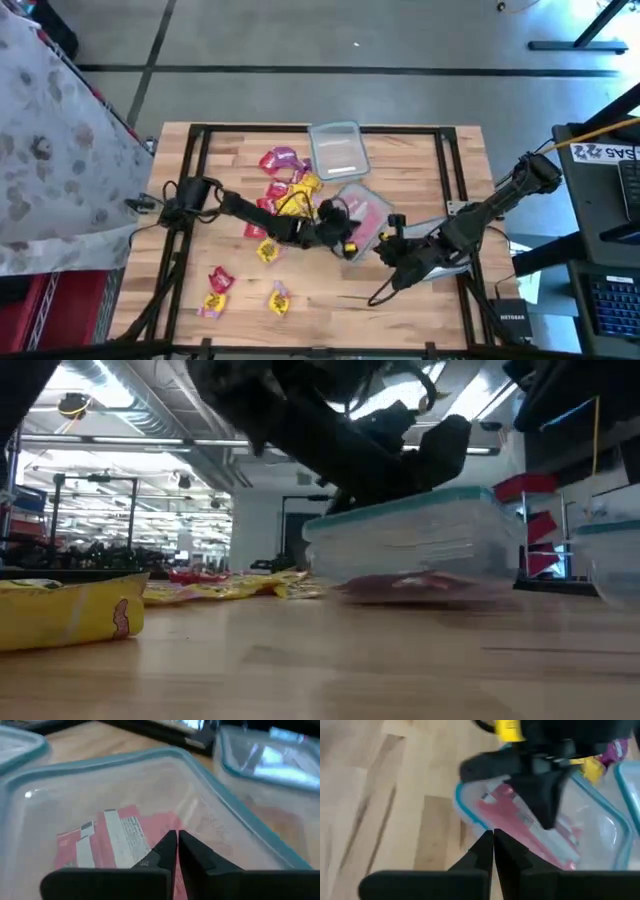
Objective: Sort candy
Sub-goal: Close the top rectangular transparent food container, then move the top rectangular transparent food container to the top right of the table
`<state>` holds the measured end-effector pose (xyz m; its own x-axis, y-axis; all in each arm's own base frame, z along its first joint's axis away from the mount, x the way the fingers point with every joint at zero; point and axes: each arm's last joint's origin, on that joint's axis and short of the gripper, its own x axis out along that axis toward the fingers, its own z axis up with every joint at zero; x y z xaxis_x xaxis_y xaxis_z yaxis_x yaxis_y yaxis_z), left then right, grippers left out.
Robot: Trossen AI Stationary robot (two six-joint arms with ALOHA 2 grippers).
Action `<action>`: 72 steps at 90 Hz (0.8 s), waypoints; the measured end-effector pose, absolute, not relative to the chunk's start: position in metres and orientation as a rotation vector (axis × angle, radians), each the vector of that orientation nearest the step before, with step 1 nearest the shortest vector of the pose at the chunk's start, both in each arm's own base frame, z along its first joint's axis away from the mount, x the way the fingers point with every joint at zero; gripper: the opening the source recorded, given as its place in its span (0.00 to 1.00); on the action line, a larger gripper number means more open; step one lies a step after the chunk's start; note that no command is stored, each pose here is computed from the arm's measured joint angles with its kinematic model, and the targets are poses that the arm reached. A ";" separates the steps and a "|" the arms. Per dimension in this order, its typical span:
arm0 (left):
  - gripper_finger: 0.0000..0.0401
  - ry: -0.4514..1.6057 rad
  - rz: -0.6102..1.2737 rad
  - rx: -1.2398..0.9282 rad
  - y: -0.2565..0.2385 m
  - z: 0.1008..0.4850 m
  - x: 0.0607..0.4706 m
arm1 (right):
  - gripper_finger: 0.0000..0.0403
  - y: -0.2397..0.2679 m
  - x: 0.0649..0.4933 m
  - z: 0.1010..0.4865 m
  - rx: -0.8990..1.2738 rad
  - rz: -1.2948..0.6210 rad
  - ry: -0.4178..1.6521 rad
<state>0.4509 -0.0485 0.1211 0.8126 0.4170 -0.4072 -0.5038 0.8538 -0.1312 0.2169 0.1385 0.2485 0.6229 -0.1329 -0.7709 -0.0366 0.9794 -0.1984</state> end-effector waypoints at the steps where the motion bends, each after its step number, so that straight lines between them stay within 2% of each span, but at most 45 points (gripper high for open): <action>1: 0.00 0.371 0.494 -0.242 -0.046 0.122 0.452 | 0.00 0.139 0.217 0.248 -0.202 -0.058 0.900; 13: 0.00 0.253 0.441 -0.282 -0.020 0.135 0.460 | 0.00 0.141 0.222 0.239 -0.225 -0.100 0.916; 25: 0.00 0.182 0.410 -0.236 -0.019 0.160 0.458 | 0.00 0.136 0.225 0.227 -0.231 -0.132 0.950; 37: 0.00 0.088 0.352 -0.187 -0.036 0.212 0.448 | 0.00 0.122 0.226 0.213 -0.231 -0.181 0.985; 61: 0.00 0.008 0.315 -0.060 -0.087 0.273 0.418 | 0.00 0.100 0.249 0.217 -0.180 -0.148 0.927; 72: 0.00 0.077 0.343 -0.013 -0.114 0.270 0.407 | 0.00 0.081 0.266 0.211 -0.140 -0.104 0.949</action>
